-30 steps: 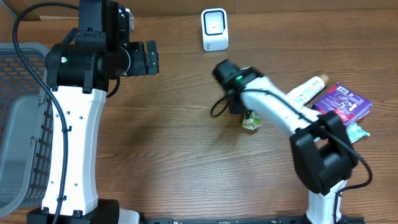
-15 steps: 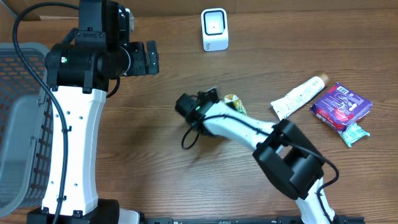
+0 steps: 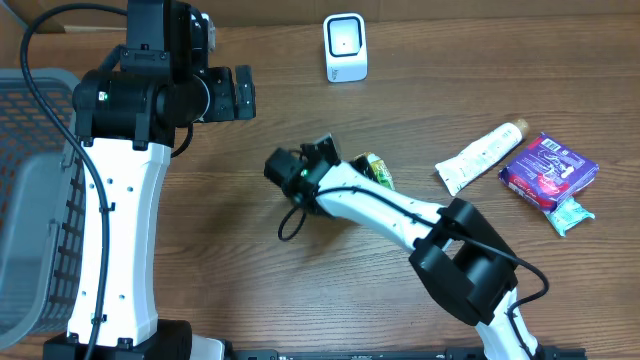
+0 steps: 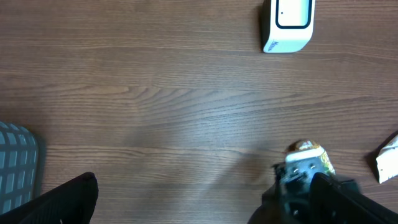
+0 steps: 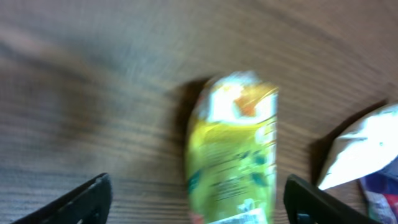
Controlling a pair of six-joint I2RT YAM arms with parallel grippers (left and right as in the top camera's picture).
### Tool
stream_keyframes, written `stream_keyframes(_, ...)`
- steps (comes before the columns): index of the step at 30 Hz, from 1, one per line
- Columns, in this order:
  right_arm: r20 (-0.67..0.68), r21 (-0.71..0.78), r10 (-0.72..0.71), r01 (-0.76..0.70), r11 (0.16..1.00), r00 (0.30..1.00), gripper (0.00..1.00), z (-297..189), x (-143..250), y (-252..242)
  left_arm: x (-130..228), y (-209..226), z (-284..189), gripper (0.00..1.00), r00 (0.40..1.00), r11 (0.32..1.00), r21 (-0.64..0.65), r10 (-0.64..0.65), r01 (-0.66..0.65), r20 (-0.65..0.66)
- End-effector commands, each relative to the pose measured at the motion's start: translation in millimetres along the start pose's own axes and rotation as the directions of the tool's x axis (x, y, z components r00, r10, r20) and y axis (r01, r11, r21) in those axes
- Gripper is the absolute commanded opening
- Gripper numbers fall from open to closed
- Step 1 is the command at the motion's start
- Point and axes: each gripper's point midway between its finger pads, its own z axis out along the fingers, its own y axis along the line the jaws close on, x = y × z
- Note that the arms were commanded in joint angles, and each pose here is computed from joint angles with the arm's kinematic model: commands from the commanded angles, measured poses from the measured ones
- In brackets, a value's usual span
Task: Scan the item barcode
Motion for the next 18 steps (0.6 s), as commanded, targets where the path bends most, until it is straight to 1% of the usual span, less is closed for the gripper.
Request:
stream_keyframes(1,0.025,-0.057,0.115,-0.113,0.992,0.993,0.91,-22,-27,-32,-3,0,-1,1.0,1.0,1.0,-0.002,0.01,-0.01,0.011)
stream_keyframes(3,-0.05,-0.114,0.142,-0.147,0.982,0.989,0.92,-15,-22,-37,-3,0,-1,0.99,1.0,1.0,-0.002,0.01,-0.01,0.011)
stream_keyframes(5,-0.167,-0.209,0.168,-0.201,0.957,0.971,0.92,-6,-12,-38,-3,0,-1,1.0,1.0,1.0,-0.002,0.01,-0.01,0.011)
stream_keyframes(7,-0.275,-0.332,0.158,-0.248,0.91,0.948,0.92,0,-2,-31,-3,0,-1,0.99,1.0,1.0,-0.002,0.01,-0.01,0.011)
stream_keyframes(8,-0.329,-0.439,0.118,-0.262,0.859,0.937,0.92,-1,2,-24,-3,0,-1,1.0,1.0,1.0,-0.002,0.01,-0.01,0.011)
stream_keyframes(9,-0.348,-0.476,0.103,-0.27,0.837,0.932,0.91,1,4,-22,-3,0,-1,0.99,1.0,1.0,-0.002,0.01,-0.01,0.011)
stream_keyframes(11,-0.365,-0.471,0.106,-0.282,0.836,0.925,0.91,9,9,-25,-3,0,-1,1.0,1.0,1.0,-0.002,0.01,-0.01,0.011)
stream_keyframes(18,-0.38,-0.473,0.043,-0.234,0.849,0.924,0.92,25,32,-17,-3,0,-1,1.0,1.0,1.0,-0.002,0.01,-0.01,0.011)
